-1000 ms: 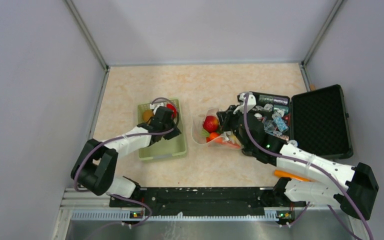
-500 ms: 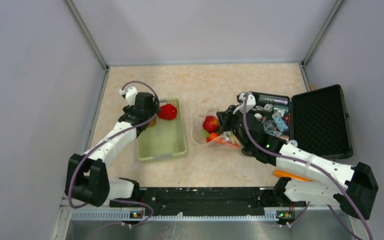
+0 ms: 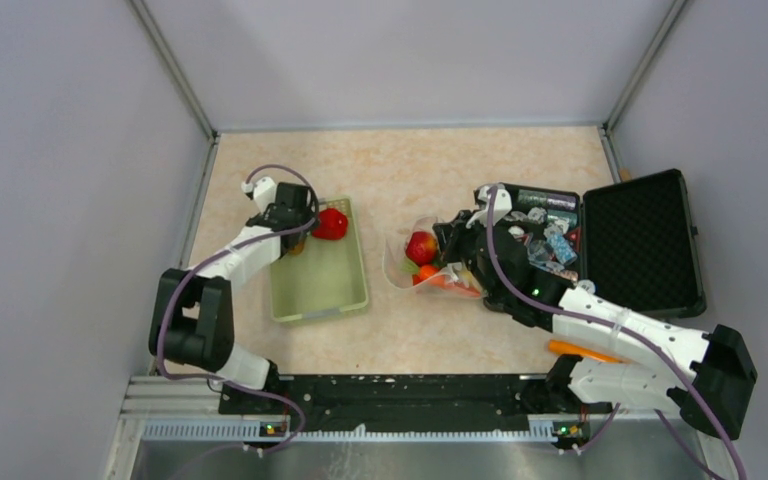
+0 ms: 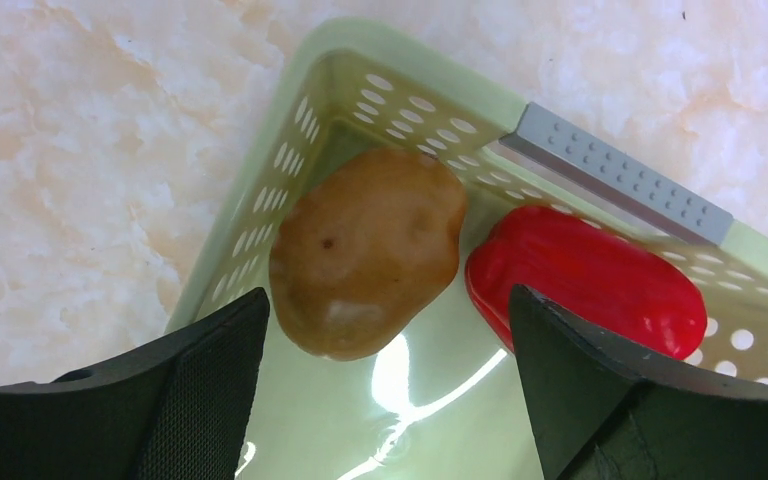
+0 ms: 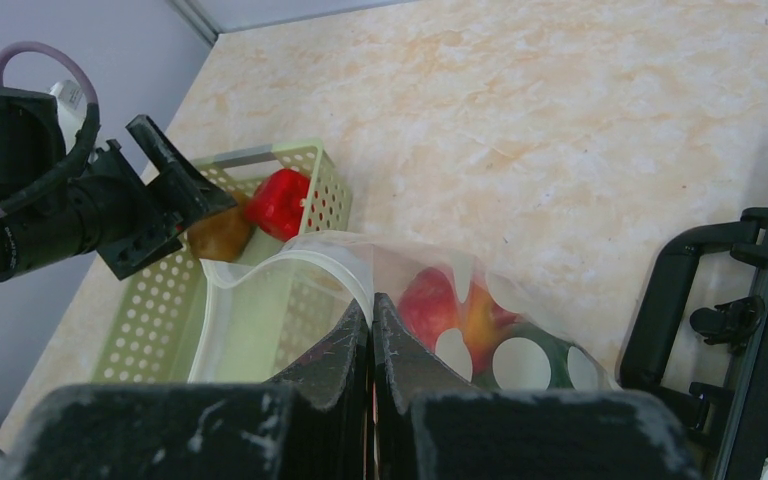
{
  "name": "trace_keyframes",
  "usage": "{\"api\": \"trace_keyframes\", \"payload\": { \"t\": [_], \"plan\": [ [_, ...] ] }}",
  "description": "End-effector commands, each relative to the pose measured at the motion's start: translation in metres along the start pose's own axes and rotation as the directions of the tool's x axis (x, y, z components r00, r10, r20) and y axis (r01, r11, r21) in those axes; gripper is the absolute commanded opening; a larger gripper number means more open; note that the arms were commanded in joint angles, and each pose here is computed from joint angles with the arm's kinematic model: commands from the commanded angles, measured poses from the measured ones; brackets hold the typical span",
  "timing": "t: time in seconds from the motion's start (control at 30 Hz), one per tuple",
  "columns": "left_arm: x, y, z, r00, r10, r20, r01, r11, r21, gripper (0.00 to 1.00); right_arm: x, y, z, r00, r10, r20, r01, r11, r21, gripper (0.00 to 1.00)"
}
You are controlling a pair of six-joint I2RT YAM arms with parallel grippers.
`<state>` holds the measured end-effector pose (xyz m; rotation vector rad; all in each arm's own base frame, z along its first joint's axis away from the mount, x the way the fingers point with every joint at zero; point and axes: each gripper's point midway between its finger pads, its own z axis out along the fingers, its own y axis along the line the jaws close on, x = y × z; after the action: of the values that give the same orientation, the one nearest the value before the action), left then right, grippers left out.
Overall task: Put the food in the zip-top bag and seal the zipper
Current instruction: Pick up the fake vegetable from the bin.
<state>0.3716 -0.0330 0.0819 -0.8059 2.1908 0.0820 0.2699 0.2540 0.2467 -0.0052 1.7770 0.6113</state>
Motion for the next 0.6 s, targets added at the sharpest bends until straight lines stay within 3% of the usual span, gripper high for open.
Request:
{"api": "trace_keyframes", "payload": {
  "t": [0.0,0.17,0.43,0.57],
  "plan": [
    [-0.018,0.003,0.004,0.995,-0.080,0.059,0.084,0.994,-0.063,0.89,-0.009,0.001,-0.003,0.999,0.028,0.035,-0.027,1.000,-0.009,0.00],
    [-0.016,0.011,0.015,0.990,-0.119,0.075,0.128,0.983,-0.130,0.89,-0.008,0.002,-0.001,0.999,0.030,0.033,-0.029,0.999,-0.014,0.00],
    [0.002,0.009,0.033,0.995,-0.098,0.015,0.099,0.982,-0.163,0.84,-0.009,-0.001,-0.002,0.999,0.020,0.034,-0.020,1.000,-0.002,0.00],
    [0.007,0.007,0.032,0.997,-0.077,0.000,0.077,0.987,-0.145,0.55,-0.010,0.000,-0.002,0.999,0.024,0.036,-0.024,1.000,-0.003,0.00]
  ]
}}
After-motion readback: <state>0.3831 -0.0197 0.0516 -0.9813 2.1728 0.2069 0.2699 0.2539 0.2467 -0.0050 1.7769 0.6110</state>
